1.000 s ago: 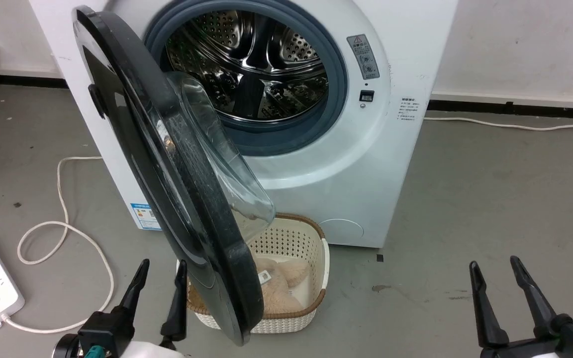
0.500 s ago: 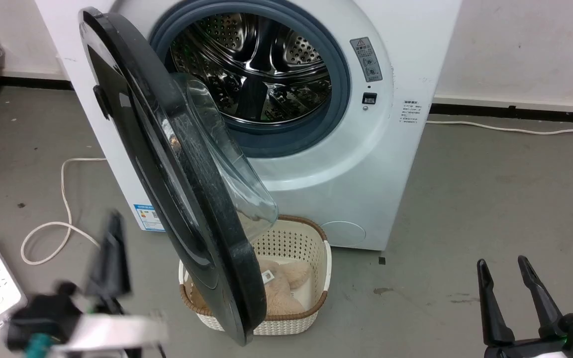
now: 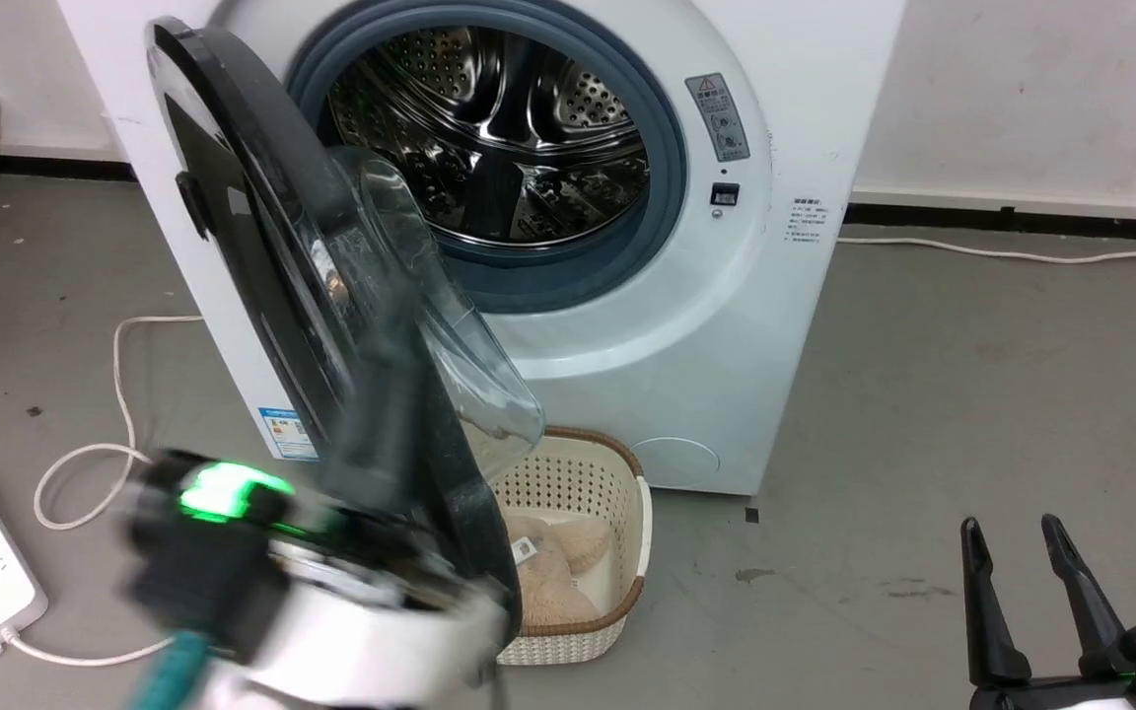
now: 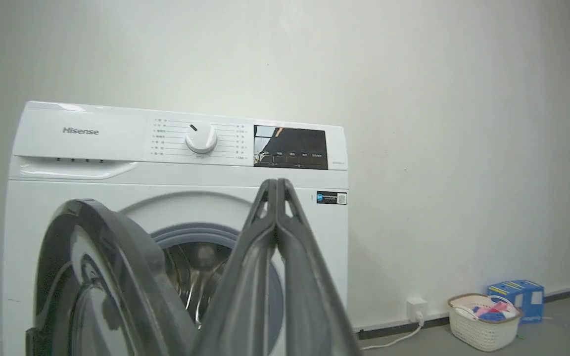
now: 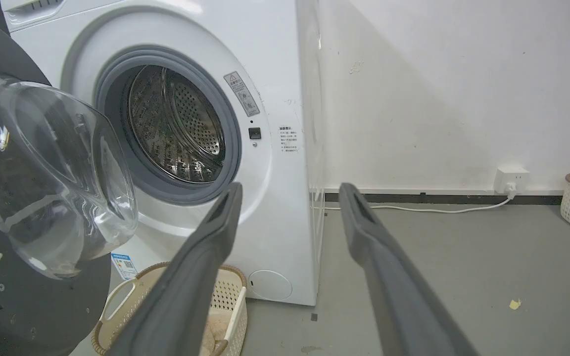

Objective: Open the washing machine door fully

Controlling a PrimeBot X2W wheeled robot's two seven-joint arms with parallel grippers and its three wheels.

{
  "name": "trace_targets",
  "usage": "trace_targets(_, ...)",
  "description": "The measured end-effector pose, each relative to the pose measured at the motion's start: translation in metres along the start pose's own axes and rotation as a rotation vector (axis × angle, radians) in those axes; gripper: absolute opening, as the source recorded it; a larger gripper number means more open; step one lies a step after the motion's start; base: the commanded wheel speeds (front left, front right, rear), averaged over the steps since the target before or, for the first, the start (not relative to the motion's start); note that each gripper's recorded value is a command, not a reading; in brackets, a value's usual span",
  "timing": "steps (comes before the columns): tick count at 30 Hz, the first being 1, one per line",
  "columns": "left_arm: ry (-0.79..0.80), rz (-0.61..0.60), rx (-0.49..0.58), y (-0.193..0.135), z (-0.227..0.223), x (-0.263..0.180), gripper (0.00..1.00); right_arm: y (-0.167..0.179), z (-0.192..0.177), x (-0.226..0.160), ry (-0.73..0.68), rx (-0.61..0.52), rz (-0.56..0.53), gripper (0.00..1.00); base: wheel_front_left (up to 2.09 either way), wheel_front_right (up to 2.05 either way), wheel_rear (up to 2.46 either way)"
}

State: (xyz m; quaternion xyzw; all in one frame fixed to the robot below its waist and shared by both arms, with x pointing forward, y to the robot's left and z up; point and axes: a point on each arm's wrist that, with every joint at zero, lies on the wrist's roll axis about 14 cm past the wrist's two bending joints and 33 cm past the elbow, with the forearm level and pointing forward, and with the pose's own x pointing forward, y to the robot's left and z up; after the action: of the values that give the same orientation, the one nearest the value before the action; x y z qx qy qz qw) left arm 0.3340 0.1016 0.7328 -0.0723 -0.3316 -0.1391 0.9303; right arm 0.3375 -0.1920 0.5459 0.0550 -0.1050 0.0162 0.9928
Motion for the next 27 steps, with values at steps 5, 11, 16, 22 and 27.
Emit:
trace_targets(5, 0.188, -0.103, -0.112, -0.045, -0.044, -0.02, 0.0, -0.001, -0.005, -0.001, 0.015, 0.012, -0.006, 1.0, 0.0, 0.0, 0.0)
trace_targets(11, 0.555, -0.122, -0.179, -0.071, -0.129, -0.076, 0.0, 0.001, -0.01, 0.001, 0.029, 0.039, -0.002, 1.0, 0.0, 0.0, 0.0)
trace_targets(16, 0.691, -0.013, -0.143, -0.043, -0.166, -0.103, 0.0, 0.009, -0.016, 0.007, 0.042, 0.055, 0.021, 1.0, 0.0, 0.0, 0.0)
trace_targets(22, 0.741, 0.079, -0.126, -0.018, -0.177, -0.12, 0.0, 0.019, -0.017, 0.015, 0.04, 0.062, 0.053, 1.0, 0.0, 0.0, 0.0)
trace_targets(27, 0.738, 0.133, -0.11, -0.002, -0.171, -0.13, 0.0, 0.037, -0.017, 0.022, 0.037, 0.073, 0.108, 1.0, 0.0, 0.0, 0.0)
